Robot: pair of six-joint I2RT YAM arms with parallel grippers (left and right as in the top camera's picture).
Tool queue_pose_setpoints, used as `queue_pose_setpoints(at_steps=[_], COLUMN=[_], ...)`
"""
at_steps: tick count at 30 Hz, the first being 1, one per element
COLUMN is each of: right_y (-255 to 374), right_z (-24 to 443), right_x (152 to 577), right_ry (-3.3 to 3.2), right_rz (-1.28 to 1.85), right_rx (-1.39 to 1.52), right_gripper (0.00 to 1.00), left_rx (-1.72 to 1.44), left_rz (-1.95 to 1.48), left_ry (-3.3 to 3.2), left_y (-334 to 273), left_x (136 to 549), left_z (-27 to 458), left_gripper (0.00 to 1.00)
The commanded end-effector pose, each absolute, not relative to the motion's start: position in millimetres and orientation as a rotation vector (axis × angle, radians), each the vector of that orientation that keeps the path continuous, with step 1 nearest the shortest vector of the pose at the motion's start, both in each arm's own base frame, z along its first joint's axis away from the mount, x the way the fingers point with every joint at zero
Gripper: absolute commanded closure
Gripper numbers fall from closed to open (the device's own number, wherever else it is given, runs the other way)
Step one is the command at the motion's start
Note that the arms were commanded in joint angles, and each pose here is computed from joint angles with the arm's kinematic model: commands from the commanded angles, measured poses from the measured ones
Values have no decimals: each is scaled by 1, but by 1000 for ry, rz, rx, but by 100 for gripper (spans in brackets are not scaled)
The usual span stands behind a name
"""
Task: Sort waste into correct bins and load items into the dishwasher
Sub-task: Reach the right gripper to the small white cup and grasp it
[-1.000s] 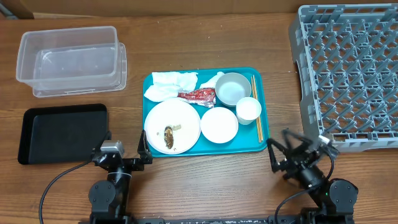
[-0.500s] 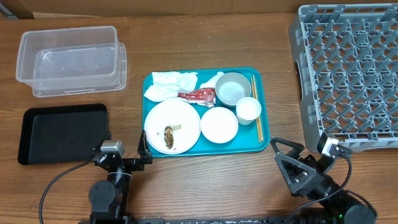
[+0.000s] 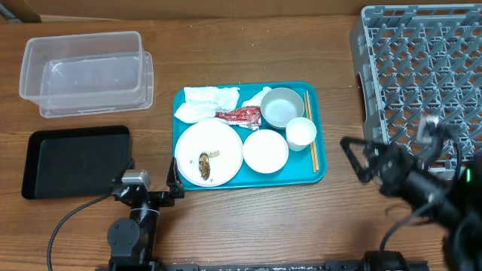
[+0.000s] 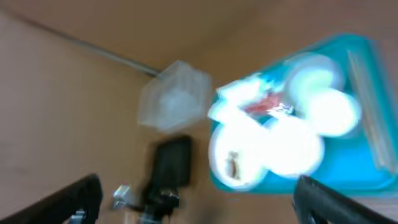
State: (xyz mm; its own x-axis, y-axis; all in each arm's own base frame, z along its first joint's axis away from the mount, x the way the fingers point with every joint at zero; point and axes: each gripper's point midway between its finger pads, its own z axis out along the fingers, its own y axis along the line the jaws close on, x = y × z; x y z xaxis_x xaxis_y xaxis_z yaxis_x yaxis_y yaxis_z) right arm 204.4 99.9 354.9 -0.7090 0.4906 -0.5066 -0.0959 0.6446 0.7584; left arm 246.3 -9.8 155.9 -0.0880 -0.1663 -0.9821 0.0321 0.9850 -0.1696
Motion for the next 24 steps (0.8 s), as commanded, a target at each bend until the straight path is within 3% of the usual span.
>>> queue_pose_setpoints(at_steps=[1, 14, 24], right_y=[78, 118, 169], right_z=[340, 205, 184], right_x=[246, 321, 353], right_ry=[2321, 2798, 2774], right_rz=[728, 131, 388], right_rx=[219, 70, 0], right_gripper=[1, 0, 2], left_rx=[-92, -92, -92], left_rz=[-138, -138, -138], left_ry=[1649, 1649, 1649], left_y=[-7, -7, -7], left_x=[246, 246, 246], left_z=[155, 155, 155], left_gripper=[0, 0, 0])
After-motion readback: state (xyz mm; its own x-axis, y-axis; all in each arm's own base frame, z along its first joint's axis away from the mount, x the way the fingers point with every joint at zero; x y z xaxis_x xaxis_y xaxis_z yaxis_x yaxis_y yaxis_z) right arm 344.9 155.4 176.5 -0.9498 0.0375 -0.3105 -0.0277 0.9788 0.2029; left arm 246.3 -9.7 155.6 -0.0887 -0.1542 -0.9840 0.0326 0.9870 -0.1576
